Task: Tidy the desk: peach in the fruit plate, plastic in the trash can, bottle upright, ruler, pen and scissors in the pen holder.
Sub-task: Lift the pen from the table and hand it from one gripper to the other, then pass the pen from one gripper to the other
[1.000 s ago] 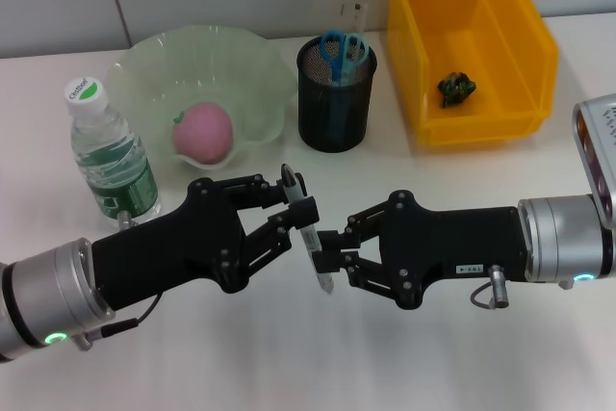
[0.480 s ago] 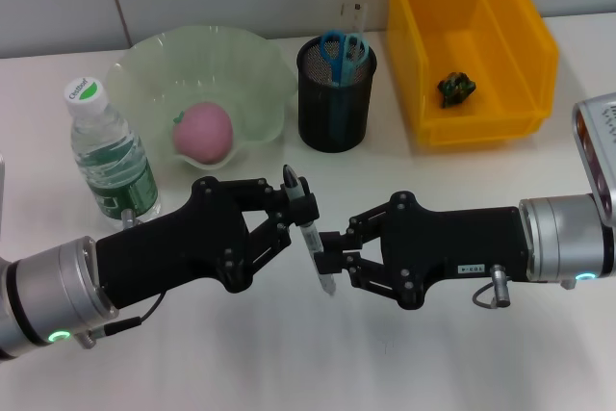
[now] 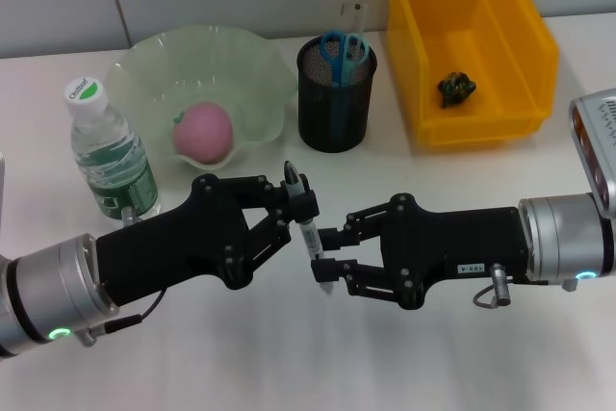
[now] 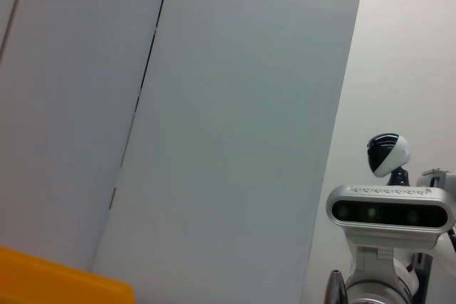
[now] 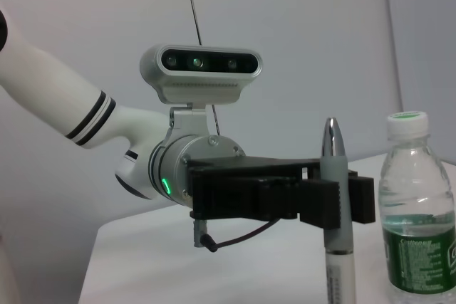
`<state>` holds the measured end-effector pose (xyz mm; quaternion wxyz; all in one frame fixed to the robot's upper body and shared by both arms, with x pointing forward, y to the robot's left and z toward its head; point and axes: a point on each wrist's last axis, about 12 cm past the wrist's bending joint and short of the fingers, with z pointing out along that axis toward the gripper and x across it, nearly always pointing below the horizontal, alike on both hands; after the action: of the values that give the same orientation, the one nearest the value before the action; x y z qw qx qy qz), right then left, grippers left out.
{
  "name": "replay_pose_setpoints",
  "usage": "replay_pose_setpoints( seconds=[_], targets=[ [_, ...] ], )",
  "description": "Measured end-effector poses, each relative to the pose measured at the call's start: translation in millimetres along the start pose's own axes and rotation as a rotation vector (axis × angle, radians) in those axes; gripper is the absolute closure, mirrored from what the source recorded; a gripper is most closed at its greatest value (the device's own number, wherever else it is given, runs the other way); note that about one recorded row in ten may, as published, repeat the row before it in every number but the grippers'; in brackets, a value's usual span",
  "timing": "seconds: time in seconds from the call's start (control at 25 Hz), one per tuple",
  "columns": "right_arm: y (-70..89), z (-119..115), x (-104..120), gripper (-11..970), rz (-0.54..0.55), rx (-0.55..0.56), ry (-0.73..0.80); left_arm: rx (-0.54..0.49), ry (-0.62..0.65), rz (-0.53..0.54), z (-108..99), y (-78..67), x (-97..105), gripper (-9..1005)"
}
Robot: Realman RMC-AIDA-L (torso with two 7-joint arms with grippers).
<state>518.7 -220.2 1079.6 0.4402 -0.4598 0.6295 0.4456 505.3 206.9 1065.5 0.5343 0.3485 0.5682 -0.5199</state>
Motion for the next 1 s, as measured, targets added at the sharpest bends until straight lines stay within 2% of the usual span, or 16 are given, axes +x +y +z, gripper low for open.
replay_pose_setpoints(
  seconds=[0.08,0.56,0.76,1.0],
  targets=[
    [-0.2,0.0,0.0,728,0.000,0.001,0.001,0.001,-0.001,0.000,0.5,0.4,-0.5,861],
    [-0.8,-3.9,-0.7,332,-0.002,0.020,-0.010,-0.026,-0.038,-0.005,-0.9,2.2,-3.6,860],
    [2.3,-19.8,6.0,332,-0.013,0.083,-0.056,-0.081,-0.099,-0.030,-5.7,1.7,-3.2,860],
    [12.4,-39.7,14.9,333,-0.050,0.134,-0.130,-0.150,-0.242,-0.113,-14.8,-4.0,-3.9,860]
  ],
)
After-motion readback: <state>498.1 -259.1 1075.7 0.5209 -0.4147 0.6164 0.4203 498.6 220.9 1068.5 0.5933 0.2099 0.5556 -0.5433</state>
